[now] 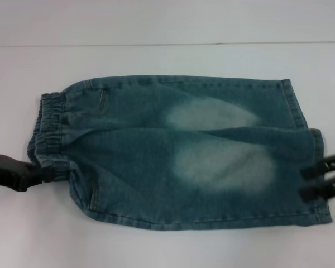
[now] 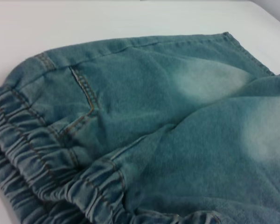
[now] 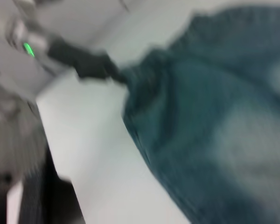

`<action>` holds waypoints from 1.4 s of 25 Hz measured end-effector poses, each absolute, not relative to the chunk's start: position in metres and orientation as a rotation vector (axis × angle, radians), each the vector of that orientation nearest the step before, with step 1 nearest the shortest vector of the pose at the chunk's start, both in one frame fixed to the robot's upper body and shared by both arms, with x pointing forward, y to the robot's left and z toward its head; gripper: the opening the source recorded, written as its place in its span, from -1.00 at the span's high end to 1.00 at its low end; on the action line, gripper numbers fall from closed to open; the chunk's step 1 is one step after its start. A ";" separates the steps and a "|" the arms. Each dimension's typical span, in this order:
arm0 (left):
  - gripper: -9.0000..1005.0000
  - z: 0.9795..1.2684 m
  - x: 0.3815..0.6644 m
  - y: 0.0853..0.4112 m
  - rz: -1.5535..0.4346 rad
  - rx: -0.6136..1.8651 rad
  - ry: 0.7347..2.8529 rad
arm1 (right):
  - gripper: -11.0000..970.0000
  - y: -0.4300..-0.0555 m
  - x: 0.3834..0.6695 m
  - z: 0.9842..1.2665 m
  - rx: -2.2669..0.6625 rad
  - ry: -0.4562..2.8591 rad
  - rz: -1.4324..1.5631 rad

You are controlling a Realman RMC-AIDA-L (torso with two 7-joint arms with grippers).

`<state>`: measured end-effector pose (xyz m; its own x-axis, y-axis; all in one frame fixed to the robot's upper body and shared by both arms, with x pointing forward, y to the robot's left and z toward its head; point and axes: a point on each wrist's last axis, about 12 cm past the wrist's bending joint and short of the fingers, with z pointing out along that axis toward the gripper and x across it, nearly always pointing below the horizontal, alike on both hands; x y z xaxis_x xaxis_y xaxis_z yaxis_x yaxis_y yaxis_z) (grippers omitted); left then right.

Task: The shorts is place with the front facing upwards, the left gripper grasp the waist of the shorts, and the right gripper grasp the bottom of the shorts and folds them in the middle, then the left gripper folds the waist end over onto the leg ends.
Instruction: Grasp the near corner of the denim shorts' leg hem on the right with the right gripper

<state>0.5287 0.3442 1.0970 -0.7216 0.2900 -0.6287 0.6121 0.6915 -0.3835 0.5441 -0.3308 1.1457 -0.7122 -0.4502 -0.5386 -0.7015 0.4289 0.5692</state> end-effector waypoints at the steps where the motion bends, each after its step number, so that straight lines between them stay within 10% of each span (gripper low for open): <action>1: 0.92 1.097 0.530 0.344 -0.801 0.693 2.365 | -0.88 -0.331 0.545 1.147 -1.020 2.424 1.144; 35: 0.92 1.095 0.541 0.328 -0.806 0.695 2.330 | -0.84 -0.315 0.560 1.127 -1.184 2.871 0.699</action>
<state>0.5407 0.3276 1.0952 -0.7011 0.2810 -0.6554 0.6258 0.6831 -0.3765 0.5600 -0.3150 1.1271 -0.7227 -0.6797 -0.1258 -0.6614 0.6271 0.4115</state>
